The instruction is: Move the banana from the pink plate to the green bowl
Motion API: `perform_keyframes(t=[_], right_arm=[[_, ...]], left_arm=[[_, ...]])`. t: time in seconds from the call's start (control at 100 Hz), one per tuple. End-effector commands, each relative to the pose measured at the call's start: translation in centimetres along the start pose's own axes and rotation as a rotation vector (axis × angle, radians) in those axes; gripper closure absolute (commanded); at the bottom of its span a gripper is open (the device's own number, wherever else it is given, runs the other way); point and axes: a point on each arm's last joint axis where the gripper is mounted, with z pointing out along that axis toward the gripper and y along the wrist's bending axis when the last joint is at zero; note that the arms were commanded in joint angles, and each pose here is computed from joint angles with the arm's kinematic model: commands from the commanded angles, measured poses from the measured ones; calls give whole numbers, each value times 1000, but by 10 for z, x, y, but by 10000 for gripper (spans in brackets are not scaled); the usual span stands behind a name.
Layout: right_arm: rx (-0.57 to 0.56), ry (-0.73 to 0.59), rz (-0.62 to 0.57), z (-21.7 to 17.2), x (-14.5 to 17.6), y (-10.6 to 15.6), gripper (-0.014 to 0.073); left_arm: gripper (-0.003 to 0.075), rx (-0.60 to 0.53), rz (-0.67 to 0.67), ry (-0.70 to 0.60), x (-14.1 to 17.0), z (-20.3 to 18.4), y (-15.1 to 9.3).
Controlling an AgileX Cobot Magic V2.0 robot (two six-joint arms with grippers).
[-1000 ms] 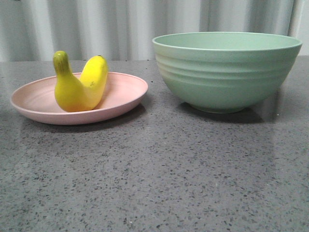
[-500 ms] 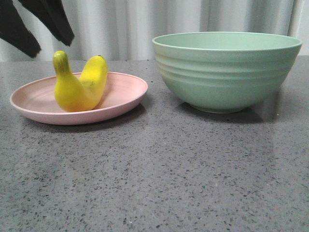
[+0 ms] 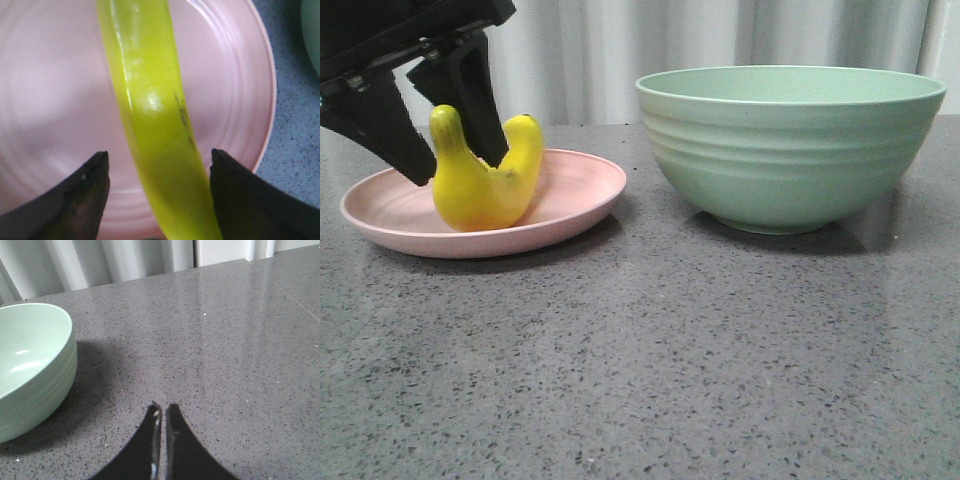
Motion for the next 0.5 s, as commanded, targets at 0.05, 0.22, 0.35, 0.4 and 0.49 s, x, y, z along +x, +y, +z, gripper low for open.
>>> perform_keyframes(t=[0.05,0.22,0.35,0.4,0.49], right_arm=[[-1,-110,-20,-2,-18,1,674],[-2,-115,-20,-2,-19,1,674],[-2,-116,-20,-2,-19,1,674],[-2,-120,-20,-2,-19,1,674],[-2,-124,-20,-2,-20,1,674]], left_arm=[[331,47,15,-94,-6,-17,-16],[331,48,13,-92,-6,-18,-17],[331,48,-2,-79,-4,-18,-17],[331,47,-5,-71,-4,-18,-16],[331,47,-7,-64,-3,-17,-16]])
